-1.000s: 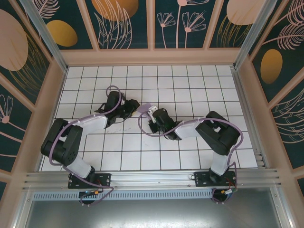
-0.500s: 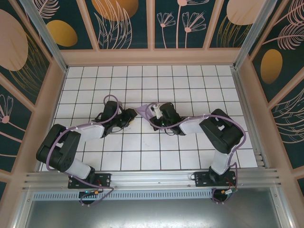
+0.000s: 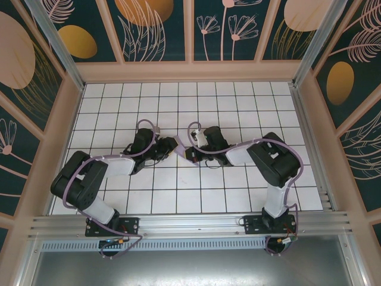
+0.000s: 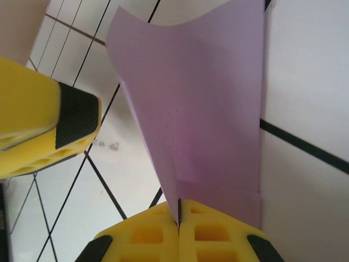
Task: Fold a paper plane with a square sheet of paper (pick it up from the middle)
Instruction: Fold the wing for the fifth time at the center of the table.
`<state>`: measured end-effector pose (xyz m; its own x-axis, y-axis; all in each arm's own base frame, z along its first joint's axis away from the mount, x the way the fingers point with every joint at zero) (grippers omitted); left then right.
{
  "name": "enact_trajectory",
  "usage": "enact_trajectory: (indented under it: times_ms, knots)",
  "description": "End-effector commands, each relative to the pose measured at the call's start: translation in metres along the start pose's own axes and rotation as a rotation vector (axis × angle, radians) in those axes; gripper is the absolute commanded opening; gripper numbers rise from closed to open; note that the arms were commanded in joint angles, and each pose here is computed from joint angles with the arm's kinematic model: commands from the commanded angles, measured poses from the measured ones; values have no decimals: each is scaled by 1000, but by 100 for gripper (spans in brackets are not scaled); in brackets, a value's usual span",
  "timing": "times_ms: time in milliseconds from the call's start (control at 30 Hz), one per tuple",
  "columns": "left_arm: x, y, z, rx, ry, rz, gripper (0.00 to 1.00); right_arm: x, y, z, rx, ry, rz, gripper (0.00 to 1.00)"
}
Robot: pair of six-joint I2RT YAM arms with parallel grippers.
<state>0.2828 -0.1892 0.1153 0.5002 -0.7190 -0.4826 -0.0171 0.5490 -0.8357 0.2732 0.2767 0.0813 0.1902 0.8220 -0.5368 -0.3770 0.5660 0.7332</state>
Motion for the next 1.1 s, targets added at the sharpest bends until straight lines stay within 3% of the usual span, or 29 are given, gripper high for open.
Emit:
enact_trajectory:
  times_ms: [0,533,1067]
  knots:
    - [4,1,-3,11,6,-29,31,1,4,9,54,9,98,1]
    - [7,13,-9,14,5,-33,28,7,-8,14,250,103,207,1]
    - [9,27,-16,22,-10,-24,23,14,-21,12,357,146,188,2]
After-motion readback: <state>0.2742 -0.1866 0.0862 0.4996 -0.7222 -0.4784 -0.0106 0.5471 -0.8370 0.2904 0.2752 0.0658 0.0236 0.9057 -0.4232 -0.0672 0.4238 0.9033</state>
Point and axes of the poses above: each hand's point on the last joint's axis, 136 mm out from that joint toward the fingers, its own x axis out along the fingers, its own y axis along the line the jaws close on, z = x × y, the point moved 8 cm from there along -x, back along the fingers, and after that the axes turned 9 degrees about x, right-handed, at the moved point
